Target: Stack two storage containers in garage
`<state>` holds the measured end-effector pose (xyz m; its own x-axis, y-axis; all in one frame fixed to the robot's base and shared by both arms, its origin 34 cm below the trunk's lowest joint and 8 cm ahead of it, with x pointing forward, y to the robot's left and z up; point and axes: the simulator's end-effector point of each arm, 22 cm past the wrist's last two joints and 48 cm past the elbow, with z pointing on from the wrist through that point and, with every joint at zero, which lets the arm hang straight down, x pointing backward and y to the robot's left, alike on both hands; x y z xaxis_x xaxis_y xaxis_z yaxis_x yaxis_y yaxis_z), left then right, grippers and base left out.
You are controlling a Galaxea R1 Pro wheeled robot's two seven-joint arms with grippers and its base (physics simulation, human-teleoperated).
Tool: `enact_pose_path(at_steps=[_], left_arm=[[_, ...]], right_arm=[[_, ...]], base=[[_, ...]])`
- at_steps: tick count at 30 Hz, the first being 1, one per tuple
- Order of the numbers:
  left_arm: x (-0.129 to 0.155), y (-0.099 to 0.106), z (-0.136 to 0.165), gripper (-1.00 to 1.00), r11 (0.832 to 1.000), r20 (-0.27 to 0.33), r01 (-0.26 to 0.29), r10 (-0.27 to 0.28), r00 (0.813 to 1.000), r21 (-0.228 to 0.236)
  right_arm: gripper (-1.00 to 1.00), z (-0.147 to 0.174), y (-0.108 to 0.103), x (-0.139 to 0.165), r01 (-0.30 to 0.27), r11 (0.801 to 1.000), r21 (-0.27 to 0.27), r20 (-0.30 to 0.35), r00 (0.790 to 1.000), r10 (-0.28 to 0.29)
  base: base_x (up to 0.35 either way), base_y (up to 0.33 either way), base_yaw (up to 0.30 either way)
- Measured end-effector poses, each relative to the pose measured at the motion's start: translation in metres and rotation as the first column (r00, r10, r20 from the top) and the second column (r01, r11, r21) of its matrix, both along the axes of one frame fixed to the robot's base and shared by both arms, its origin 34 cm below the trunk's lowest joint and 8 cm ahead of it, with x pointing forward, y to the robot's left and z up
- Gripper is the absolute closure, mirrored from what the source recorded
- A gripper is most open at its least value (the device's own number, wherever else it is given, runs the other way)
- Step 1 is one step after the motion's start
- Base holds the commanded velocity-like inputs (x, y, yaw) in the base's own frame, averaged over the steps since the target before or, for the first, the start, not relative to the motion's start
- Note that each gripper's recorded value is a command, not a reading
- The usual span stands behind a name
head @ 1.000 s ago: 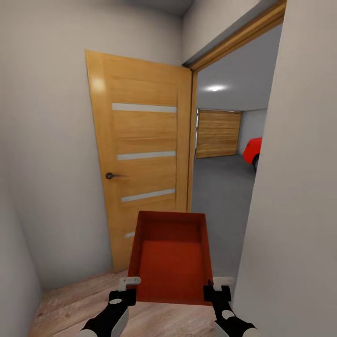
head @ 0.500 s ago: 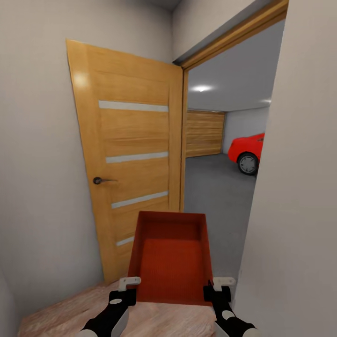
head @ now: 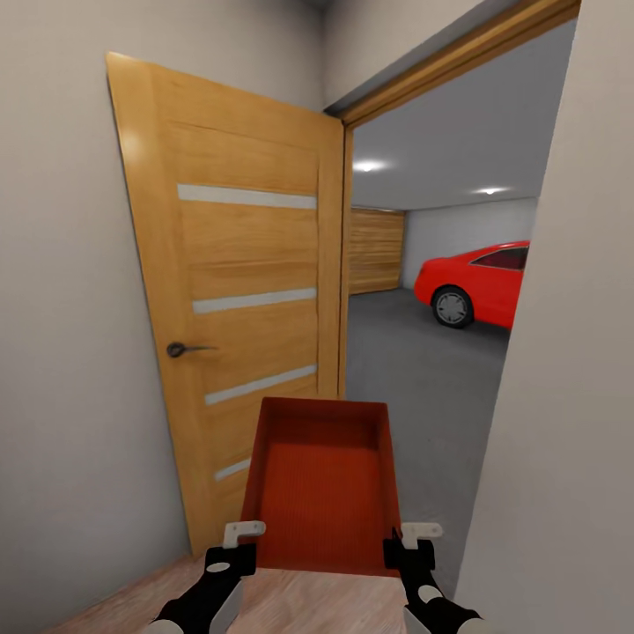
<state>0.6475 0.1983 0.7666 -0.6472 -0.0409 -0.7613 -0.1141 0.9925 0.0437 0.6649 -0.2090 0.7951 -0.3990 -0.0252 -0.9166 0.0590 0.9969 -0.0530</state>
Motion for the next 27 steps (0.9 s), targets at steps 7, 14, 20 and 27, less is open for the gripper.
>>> enact_pose_path(at_steps=[7, 14, 20, 27], left_arm=[[0.0002, -0.0001, 0.0002, 1.0, 1.0, 0.001, -0.001, 0.001, 1.0, -0.002], [0.0002, 0.0, 0.0002, 1.0, 1.0, 0.001, -0.001, 0.001, 1.0, -0.002], [0.0002, 0.0, 0.0001, 1.0, 1.0, 0.0, -0.002, 0.002, 1.0, -0.003], [0.0003, 0.0001, -0.0002, 1.0, 1.0, 0.0, -0.002, 0.002, 1.0, -0.003]], right_arm=[[1.0, 0.0011, 0.0, 0.0012, -0.004, 1.0, -0.002, 0.001, 1.0, 0.004], [1.0, 0.0013, 0.0, 0.0015, -0.004, 1.0, -0.003, 0.001, 1.0, 0.004], [1.0, 0.0015, 0.0001, 0.0018, -0.005, 1.0, -0.004, 0.001, 1.0, 0.005], [1.0, 0.0014, 0.0002, 0.0021, -0.005, 1.0, -0.004, 0.0, 1.0, 0.005]], base=[[0.194, 0.268, -0.246], [0.194, 0.256, -0.246], [0.174, 0.191, -0.246], [0.031, 0.027, -0.246]])
